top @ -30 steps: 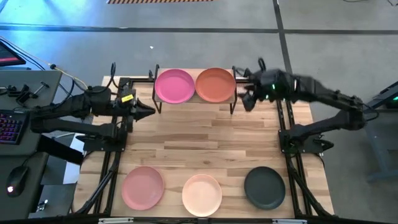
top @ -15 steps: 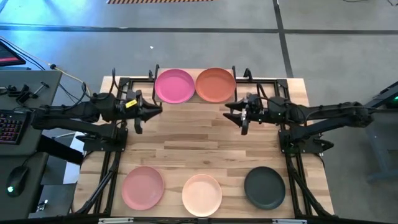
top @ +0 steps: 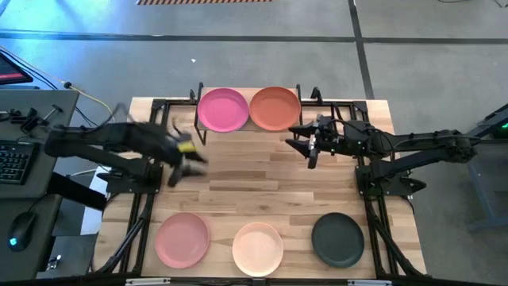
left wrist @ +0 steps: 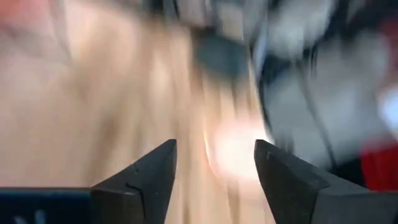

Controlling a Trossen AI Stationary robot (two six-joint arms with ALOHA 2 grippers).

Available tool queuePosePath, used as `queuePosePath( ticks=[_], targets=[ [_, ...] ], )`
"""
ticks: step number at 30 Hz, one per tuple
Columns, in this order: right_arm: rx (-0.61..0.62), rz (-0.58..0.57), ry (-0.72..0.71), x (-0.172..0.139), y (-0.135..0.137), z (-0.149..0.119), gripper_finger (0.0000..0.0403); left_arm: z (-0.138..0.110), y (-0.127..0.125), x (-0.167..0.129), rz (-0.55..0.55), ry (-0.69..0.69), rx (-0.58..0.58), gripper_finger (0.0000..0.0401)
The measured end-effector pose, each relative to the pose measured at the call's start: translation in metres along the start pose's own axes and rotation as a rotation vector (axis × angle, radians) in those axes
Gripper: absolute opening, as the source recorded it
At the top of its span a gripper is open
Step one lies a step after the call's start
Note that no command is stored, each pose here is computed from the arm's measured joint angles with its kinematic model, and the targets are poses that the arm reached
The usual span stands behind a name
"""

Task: Place and stack plates onto a shelf
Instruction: Stack the light pink plate on top of the pink plate on the shelf

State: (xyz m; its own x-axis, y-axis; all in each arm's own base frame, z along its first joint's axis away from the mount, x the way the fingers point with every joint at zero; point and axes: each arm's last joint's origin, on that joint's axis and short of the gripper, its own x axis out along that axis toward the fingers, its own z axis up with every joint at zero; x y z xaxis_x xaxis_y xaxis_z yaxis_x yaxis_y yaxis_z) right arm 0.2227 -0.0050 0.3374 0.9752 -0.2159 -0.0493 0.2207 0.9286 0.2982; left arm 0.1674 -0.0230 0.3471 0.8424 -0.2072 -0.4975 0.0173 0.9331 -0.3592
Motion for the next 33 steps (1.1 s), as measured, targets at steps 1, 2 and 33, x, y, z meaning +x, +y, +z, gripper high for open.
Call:
queuePosePath(
  ticks=[1, 2, 33],
  targets=[
    [0.0, -0.012, -0.002, 0.0, 0.0, 0.0, 0.0222, -0.007, -0.005, 0.008, -0.015, 0.121, 0.01, 0.0209],
    [0.0, -0.015, -0.003, 0.0, 0.0, 0.0, 0.0222, -0.015, -0.011, 0.016, -0.029, 0.24, 0.027, 0.021],
    [-0.018, -0.075, 0.046, 0.0, -0.004, -0.006, 0.0222, -0.195, -0.012, 0.112, 0.082, 0.791, 0.24, 0.0195]
  ],
)
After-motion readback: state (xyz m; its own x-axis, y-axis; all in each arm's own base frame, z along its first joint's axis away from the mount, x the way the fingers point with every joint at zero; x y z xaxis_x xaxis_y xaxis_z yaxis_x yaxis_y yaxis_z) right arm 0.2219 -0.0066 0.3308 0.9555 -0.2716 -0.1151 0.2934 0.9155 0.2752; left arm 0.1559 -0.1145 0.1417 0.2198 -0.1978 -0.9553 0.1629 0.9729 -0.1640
